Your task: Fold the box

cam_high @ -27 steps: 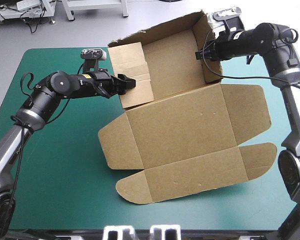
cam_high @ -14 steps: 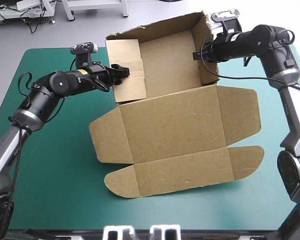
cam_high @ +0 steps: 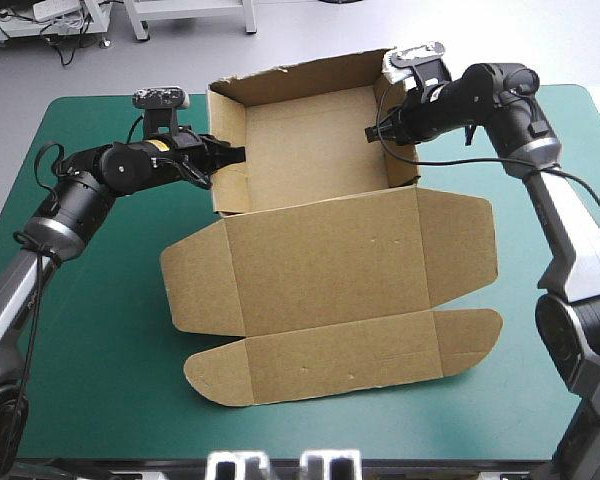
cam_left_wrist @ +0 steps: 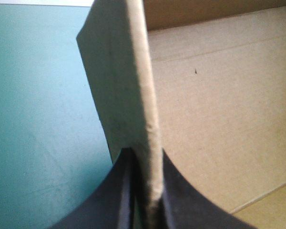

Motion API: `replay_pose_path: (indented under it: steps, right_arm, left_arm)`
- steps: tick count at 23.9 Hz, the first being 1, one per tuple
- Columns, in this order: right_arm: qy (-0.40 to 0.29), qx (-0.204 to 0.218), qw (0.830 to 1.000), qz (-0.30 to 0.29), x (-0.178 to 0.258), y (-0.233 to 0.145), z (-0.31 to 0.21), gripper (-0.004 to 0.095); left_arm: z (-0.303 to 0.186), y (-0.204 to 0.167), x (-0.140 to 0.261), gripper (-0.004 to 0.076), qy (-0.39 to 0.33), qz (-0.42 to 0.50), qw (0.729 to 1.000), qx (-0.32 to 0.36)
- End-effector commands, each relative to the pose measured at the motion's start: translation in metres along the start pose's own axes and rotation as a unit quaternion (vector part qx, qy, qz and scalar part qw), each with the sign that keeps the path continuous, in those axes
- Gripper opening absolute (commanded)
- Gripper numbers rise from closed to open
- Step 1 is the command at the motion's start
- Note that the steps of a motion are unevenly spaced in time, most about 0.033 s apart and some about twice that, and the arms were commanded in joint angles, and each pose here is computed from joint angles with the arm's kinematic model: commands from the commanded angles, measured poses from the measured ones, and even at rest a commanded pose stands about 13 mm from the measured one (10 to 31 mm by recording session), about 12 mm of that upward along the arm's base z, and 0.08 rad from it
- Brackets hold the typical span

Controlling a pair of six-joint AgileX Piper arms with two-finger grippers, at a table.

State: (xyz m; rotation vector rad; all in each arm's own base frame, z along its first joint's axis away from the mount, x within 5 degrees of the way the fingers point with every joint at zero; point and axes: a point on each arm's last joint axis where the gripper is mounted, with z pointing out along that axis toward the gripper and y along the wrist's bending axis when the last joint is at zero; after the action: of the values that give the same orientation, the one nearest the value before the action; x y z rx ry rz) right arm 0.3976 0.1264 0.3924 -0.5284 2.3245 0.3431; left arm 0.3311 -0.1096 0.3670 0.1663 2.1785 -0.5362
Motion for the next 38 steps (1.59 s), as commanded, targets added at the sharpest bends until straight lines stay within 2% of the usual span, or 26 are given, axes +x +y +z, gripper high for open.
replay_pose_path:
  steps: [1, 5, 6, 8, 13, 16, 21, 25, 28, 31, 38]
  right_arm:
    - [-0.008, -0.03, 1.0, -0.004, -0.005, 0.016, -0.014, -0.0024]
    - [0.061, -0.013, 0.998, -0.005, 0.008, 0.01, 0.002, -0.0024]
    - [0.092, -0.009, 0.996, -0.006, 0.014, 0.007, 0.007, -0.0024]
    - [0.12, -0.003, 0.993, -0.005, 0.019, 0.005, 0.013, -0.0024]
    - [0.138, 0.007, 0.99, 0.024, 0.023, 0.001, 0.025, -0.0024]
    - [0.149, 0.013, 0.988, 0.044, 0.026, -0.001, 0.035, -0.0024]
    - [0.168, 0.015, 0.985, 0.046, 0.031, -0.001, 0.052, -0.0024]
    - [0.185, 0.042, 0.982, 0.015, 0.035, 0.003, 0.063, -0.0024]
    - [0.187, 0.05, 0.981, 0.011, 0.036, 0.001, 0.064, -0.0024]
    - [0.188, 0.052, 0.981, 0.01, 0.036, 0.001, 0.065, -0.0024]
    - [0.194, 0.056, 0.979, 0.009, 0.038, -0.001, 0.07, -0.0024]
  left_arm:
    - [-0.022, -0.018, -0.015, -0.001, -0.045, -0.015, 0.998, 0.033]
    - [-0.01, -0.013, -0.005, -0.001, 0.008, 0.001, 1.0, 0.023]
    - [0.0, -0.009, 0.005, -0.001, 0.055, 0.007, 0.998, 0.014]
    - [0.012, -0.004, 0.015, -0.001, 0.104, 0.011, 0.995, 0.007]
    - [0.034, 0.004, 0.033, -0.001, 0.176, 0.007, 0.984, 0.002]
    - [0.044, 0.005, 0.035, -0.001, 0.188, 0.008, 0.982, 0.003]
    - [0.049, -0.007, 0.018, -0.001, 0.192, 0.062, 0.979, -0.008]
    - [0.061, -0.019, 0.014, -0.001, 0.238, 0.128, 0.961, -0.05]
    - [0.077, -0.022, 0.028, -0.001, 0.283, 0.169, 0.941, -0.079]
    - [0.088, -0.019, 0.037, -0.001, 0.306, 0.172, 0.932, -0.084]
    - [0.09, -0.017, 0.036, -0.0009, 0.301, 0.18, 0.932, -0.091]
